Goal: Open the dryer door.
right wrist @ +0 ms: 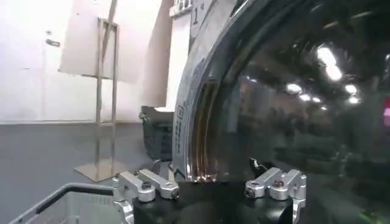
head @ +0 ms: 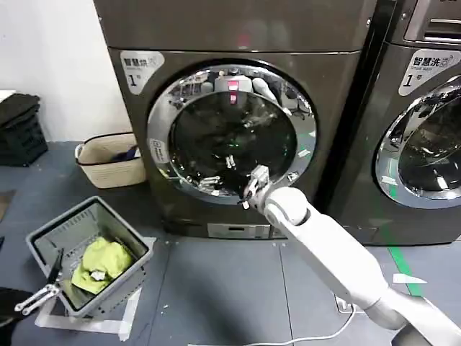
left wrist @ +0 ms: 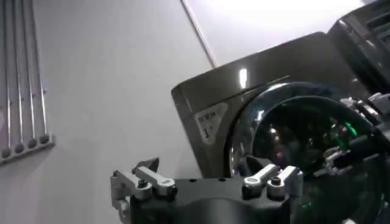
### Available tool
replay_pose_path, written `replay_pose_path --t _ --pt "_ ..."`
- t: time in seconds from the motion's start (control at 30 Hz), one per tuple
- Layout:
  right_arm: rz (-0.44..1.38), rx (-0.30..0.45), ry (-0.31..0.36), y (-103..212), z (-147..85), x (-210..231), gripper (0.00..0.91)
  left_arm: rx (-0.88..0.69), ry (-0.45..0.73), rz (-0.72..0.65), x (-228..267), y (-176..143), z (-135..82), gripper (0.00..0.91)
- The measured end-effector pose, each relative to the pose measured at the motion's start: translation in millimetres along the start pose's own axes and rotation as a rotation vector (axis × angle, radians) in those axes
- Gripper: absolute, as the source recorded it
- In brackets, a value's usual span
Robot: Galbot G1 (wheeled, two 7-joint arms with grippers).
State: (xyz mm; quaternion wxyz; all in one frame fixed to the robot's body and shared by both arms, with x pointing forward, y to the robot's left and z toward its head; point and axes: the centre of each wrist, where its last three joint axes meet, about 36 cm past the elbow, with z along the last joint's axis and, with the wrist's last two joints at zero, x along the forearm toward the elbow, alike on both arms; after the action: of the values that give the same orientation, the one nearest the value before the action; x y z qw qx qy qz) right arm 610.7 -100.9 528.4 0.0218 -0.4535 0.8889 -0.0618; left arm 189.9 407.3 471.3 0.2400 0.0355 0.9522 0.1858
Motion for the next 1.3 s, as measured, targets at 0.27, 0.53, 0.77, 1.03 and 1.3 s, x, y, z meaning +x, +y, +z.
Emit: replay_pose_path --t 0.27,0.53,0.77,1.03,1.3 --pt "-0.026 0.006 0.000 -1 -3 -19 0.907 0.001 0.001 0.003 1 -1 -1 0.907" --pt "-0.049 0.017 0.003 1 -5 -36 0.907 0.000 0.001 0.004 1 -1 -2 0.907" --pt "-0.063 0.039 0.005 0 -7 -49 0.907 -0.001 0.002 0.004 2 -2 -1 0.907" --pt "-0.068 0.044 0.008 -5 -9 -61 0.907 -0.002 -0.001 0.005 1 -3 -2 0.907" --pt "-0.082 0.046 0.016 -4 -9 -72 0.907 -0.003 -0.001 0.006 2 -3 -2 0.907"
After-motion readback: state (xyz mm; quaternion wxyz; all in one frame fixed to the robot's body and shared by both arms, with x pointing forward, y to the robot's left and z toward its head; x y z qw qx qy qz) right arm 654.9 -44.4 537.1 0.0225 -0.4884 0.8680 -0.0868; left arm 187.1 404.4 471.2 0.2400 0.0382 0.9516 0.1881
